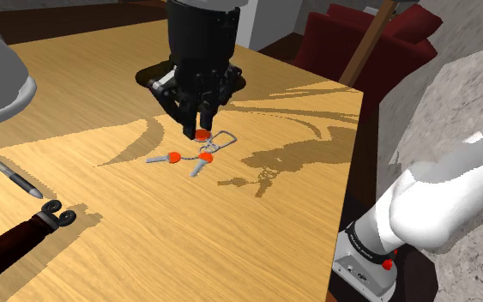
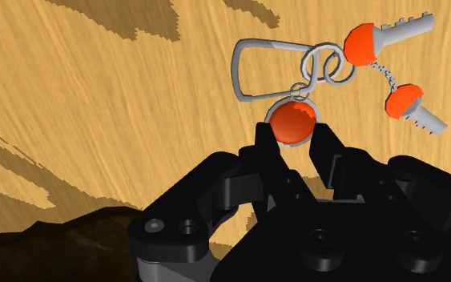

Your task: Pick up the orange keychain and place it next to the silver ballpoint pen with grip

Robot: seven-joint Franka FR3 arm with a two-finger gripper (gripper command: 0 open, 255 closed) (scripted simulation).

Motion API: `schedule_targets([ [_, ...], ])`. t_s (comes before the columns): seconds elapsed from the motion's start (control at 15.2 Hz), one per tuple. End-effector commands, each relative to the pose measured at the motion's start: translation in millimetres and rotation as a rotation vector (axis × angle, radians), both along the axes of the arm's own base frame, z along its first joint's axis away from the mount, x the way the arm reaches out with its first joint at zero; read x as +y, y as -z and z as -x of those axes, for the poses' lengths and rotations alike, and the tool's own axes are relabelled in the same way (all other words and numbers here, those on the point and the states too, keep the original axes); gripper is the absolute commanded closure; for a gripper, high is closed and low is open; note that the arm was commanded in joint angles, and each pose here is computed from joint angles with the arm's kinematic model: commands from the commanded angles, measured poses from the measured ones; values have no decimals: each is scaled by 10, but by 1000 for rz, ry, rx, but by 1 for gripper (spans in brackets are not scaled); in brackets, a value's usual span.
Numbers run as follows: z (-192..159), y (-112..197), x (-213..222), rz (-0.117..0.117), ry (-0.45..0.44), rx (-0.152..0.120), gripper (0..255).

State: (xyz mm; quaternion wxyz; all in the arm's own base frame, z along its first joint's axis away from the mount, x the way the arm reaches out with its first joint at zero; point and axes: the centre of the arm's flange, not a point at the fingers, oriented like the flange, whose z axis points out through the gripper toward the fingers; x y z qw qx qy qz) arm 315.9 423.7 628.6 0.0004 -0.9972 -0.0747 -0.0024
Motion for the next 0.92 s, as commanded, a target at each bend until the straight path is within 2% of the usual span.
schedule_targets([
  [0.0,13,10,288,-3,3,0,255],
  [0.26,4,10,816,-2,3,0,255],
  [0.86,3,432,850,-2,3,0,255],
])
